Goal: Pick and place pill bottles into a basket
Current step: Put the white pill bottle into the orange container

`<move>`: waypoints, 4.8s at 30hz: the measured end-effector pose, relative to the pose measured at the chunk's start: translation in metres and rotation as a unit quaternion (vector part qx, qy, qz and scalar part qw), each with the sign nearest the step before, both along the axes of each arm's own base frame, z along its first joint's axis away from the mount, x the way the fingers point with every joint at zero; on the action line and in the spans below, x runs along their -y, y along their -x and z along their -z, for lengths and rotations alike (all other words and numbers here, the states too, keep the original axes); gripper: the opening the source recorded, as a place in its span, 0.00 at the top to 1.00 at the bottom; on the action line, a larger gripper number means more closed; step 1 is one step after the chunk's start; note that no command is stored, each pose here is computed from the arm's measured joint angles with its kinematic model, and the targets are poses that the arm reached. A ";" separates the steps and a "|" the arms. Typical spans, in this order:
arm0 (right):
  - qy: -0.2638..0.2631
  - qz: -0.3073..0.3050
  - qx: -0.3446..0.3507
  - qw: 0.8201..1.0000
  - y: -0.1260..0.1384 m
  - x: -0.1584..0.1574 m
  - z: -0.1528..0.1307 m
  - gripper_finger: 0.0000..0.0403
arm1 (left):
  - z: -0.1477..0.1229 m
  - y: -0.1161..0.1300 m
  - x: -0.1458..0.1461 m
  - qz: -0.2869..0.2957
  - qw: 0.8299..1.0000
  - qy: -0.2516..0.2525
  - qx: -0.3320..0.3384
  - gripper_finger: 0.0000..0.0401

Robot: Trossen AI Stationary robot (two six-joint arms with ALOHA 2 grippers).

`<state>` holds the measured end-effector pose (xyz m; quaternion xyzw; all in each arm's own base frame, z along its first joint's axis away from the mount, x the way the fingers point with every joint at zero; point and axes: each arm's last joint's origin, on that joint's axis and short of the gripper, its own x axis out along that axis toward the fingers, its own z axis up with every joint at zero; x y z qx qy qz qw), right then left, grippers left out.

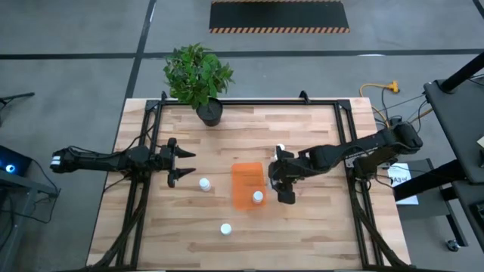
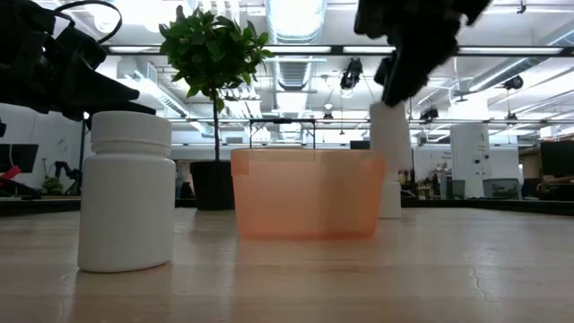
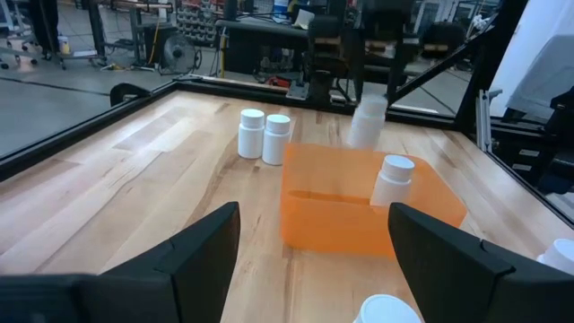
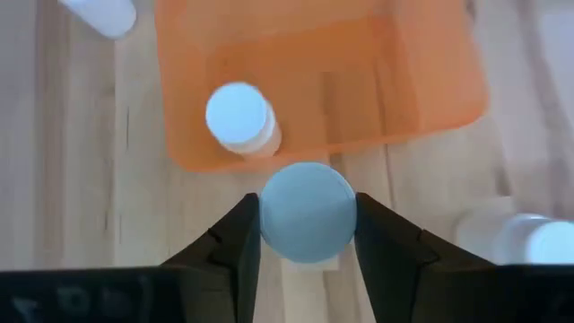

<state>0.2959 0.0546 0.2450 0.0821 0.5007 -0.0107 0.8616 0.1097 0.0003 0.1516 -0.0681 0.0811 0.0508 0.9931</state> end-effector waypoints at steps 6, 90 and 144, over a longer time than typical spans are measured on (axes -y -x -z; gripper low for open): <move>-0.004 0.007 0.042 0.999 -0.011 0.006 -0.029 0.67 | 0.000 0.000 0.000 0.000 1.000 0.000 0.000 0.33; 0.003 -0.027 -0.004 1.000 -0.067 0.011 0.054 0.48 | 0.000 0.000 0.000 0.000 1.000 0.000 0.000 0.33; -0.064 0.421 -0.134 0.895 -0.021 0.081 -0.040 0.50 | 0.000 0.000 0.000 0.000 1.000 0.000 0.000 0.33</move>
